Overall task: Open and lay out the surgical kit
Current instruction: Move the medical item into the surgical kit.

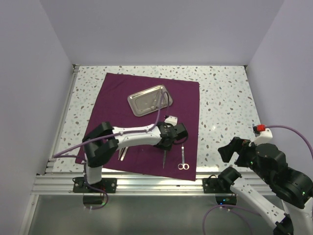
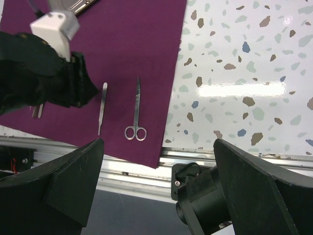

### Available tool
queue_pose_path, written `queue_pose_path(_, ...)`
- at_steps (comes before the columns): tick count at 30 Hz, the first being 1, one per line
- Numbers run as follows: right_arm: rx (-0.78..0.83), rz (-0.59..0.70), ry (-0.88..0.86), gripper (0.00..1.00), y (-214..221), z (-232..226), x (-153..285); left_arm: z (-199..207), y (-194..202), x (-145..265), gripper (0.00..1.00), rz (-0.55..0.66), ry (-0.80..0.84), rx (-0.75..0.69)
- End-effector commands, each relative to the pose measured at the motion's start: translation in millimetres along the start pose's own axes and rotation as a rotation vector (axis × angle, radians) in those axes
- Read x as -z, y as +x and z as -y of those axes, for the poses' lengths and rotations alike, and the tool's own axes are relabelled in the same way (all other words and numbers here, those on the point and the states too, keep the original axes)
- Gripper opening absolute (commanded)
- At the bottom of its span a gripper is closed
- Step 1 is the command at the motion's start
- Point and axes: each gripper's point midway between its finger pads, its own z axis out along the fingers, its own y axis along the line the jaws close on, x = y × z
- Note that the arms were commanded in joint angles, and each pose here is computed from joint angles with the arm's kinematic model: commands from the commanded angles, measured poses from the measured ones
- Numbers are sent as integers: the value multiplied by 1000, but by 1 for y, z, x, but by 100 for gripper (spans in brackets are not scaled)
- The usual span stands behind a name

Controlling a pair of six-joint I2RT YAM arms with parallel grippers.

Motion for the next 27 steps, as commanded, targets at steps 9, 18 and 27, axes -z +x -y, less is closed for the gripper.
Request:
queue_pose_path(9,27,-82,86,98,25,32,22,21,19,-13,41,-52,45,47)
queue_pose_path(18,35,-84,88,98,26,31,16,36,23,-8,41,-50,71,33)
queue_pose_path(27,39,-75,92,98,23,30,15,0,46,-22,40,-99,-76,12)
